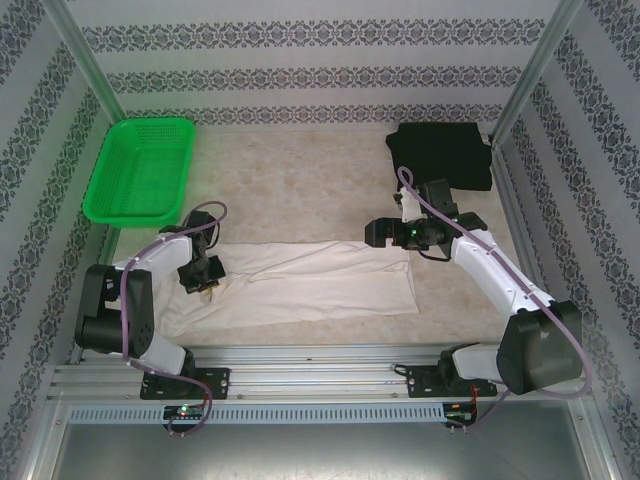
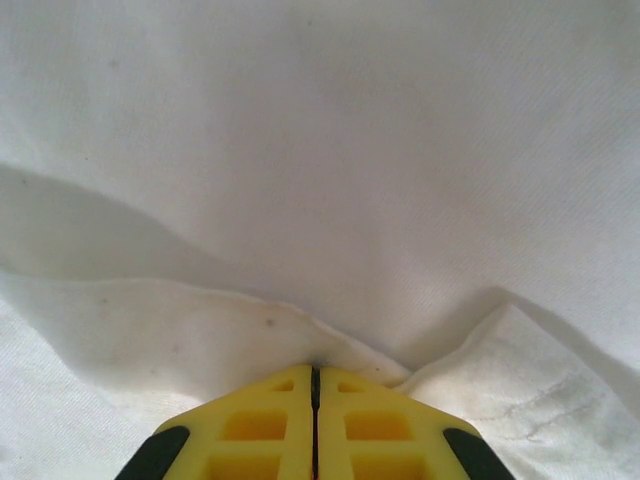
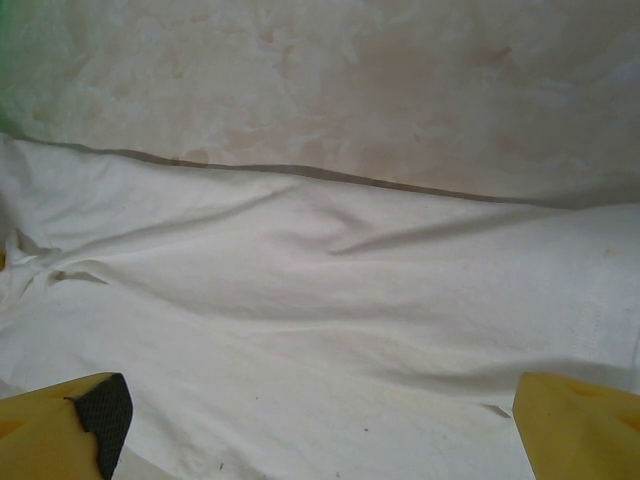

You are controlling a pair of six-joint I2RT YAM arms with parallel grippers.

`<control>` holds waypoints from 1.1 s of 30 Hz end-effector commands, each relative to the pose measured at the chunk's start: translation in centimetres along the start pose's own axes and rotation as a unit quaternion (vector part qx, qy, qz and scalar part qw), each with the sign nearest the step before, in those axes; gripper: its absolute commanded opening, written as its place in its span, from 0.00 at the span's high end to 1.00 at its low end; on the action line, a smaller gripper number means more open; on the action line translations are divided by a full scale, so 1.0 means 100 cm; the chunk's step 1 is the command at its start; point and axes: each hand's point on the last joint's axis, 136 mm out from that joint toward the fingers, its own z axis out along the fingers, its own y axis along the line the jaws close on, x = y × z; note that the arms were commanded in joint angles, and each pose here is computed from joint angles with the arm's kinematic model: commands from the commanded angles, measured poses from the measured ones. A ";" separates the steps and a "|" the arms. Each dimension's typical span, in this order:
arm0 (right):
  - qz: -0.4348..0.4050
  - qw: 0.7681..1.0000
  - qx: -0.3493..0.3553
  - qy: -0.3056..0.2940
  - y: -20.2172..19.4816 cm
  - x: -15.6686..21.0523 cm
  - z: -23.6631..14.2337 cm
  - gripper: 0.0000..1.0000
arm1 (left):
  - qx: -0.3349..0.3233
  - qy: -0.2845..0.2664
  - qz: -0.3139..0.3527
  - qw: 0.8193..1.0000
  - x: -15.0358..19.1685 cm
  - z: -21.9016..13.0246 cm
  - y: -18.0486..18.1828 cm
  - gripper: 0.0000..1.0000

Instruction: Fold and stack the t-shirts

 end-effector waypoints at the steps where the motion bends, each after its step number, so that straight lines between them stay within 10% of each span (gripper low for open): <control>1: 0.002 1.000 -0.012 -0.005 0.004 -0.004 -0.002 0.02 | -0.006 -0.012 0.007 1.000 0.004 -0.011 0.004 0.94; 15: -0.006 1.000 -0.013 -0.007 0.004 -0.012 -0.001 0.02 | 0.005 -0.054 -0.073 0.996 0.027 -0.018 0.026 0.99; 33: -0.007 1.000 -0.026 0.001 0.001 -0.014 -0.001 0.02 | -0.010 -0.077 -0.064 0.995 -0.005 -0.020 0.016 0.74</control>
